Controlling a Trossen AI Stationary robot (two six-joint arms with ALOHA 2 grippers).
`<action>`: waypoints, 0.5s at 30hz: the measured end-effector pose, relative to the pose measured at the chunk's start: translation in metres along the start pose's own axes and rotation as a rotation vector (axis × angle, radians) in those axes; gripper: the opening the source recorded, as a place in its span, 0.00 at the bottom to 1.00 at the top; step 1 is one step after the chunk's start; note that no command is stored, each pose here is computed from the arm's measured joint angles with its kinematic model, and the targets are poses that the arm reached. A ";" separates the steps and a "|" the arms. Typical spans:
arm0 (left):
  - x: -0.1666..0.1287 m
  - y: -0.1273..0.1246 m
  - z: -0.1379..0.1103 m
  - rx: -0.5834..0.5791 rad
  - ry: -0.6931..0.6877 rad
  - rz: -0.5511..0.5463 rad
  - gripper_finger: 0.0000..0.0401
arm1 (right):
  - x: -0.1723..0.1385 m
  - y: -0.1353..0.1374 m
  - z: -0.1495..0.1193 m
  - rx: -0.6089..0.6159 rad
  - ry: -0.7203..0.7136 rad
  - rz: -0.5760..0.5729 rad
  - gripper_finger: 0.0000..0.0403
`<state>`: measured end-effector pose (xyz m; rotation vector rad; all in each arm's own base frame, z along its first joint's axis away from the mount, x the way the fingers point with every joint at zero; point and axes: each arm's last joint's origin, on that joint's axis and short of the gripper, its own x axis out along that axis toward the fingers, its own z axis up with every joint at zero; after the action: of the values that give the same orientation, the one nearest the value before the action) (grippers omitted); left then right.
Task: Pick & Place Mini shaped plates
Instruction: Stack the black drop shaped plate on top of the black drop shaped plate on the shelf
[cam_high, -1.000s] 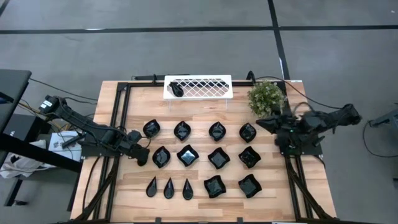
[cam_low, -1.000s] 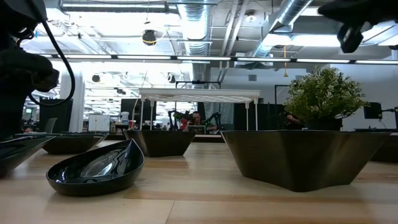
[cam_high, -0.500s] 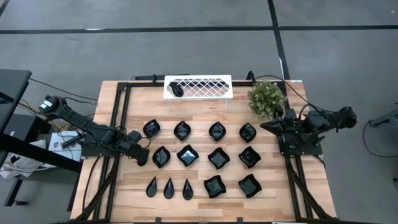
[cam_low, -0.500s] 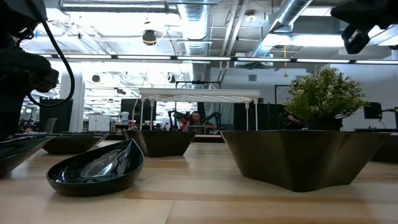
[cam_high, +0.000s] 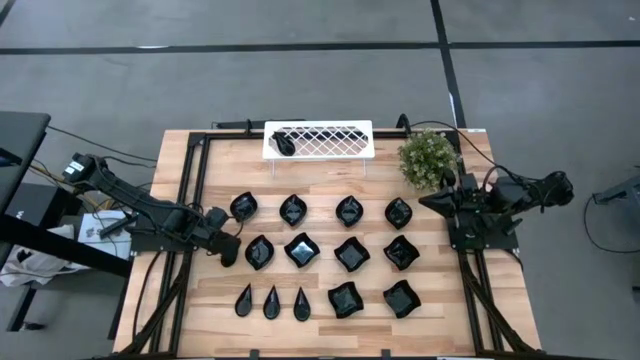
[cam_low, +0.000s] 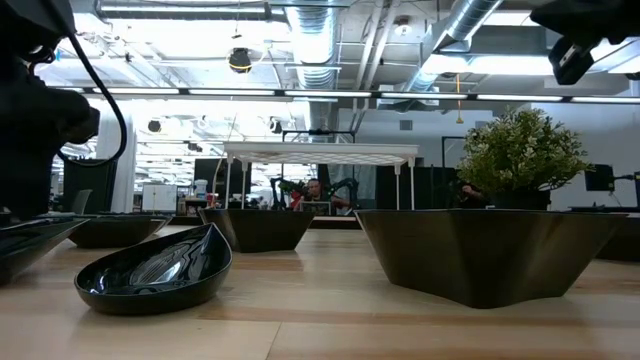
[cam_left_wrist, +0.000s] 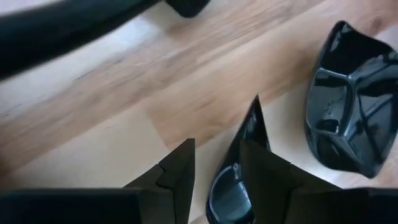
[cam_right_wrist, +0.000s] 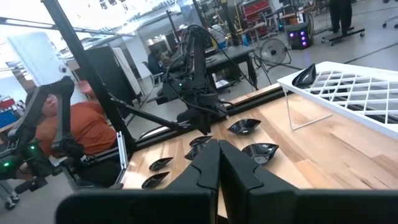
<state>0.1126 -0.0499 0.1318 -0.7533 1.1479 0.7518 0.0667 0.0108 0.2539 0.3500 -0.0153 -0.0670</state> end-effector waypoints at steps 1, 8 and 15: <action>0.001 0.001 0.000 0.000 -0.001 0.002 0.31 | 0.000 0.000 0.000 0.000 0.000 0.000 0.00; 0.007 0.002 -0.001 -0.006 -0.016 -0.021 0.31 | 0.000 0.000 0.000 0.000 0.000 0.000 0.00; 0.007 0.001 -0.001 -0.008 -0.018 -0.026 0.31 | 0.000 0.000 0.000 0.004 0.000 0.000 0.00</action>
<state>0.1128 -0.0496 0.1244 -0.7652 1.1180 0.7402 0.0666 0.0107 0.2540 0.3540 -0.0158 -0.0669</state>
